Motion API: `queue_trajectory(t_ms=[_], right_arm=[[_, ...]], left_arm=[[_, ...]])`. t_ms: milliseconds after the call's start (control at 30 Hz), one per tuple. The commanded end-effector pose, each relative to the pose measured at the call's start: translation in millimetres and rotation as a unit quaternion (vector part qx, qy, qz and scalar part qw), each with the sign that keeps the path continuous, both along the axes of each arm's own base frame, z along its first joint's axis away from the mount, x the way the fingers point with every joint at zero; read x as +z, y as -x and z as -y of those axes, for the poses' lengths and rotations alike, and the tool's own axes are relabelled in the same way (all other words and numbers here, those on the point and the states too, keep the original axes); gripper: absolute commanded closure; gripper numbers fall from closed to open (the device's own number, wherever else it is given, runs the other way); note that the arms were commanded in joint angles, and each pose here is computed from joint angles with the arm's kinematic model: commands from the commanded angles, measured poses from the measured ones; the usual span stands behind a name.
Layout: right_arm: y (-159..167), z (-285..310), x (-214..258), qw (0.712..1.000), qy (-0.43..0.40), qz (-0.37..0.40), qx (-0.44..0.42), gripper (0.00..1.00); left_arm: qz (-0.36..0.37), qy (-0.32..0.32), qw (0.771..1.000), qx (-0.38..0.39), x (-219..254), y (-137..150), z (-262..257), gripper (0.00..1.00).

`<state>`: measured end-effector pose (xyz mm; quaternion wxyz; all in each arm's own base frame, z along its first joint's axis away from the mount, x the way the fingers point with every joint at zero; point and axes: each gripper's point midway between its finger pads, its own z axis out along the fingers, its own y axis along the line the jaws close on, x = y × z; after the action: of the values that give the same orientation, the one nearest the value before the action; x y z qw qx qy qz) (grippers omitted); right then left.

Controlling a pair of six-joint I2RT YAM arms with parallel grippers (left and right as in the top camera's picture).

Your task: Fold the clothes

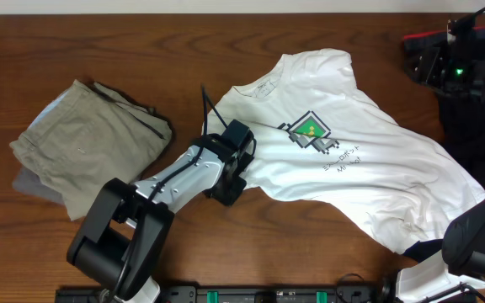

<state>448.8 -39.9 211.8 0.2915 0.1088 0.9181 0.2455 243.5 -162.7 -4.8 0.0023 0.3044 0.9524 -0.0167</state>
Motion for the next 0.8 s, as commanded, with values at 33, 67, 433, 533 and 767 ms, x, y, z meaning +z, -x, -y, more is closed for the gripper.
queue_trajectory(t_ms=[33, 67, 433, 533, 767], right_arm=[[0, -1, -3, 1.0, 0.003, -0.003, 0.006, 0.54], [1, -2, -3, 1.0, 0.003, -0.003, 0.006, 0.54], [7, -7, -8, 1.0, -0.003, -0.023, 0.01, 0.53], [7, -18, -10, 0.999, -0.003, -0.025, 0.023, 0.56], [7, -80, -43, 0.994, 0.045, -0.054, 0.083, 0.74]], left_arm=[[-0.032, -0.001, 0.999, -0.017, -13, 19, -2, 0.72], [-0.033, -0.002, 0.999, -0.017, -12, 19, -2, 0.8], [-0.081, -0.137, 0.954, 0.252, -3, 52, -58, 0.94], [-0.106, -0.172, 0.931, 0.303, 4, 68, -72, 0.94], [-0.154, -0.224, 0.903, 0.333, 20, 98, -85, 0.94]])
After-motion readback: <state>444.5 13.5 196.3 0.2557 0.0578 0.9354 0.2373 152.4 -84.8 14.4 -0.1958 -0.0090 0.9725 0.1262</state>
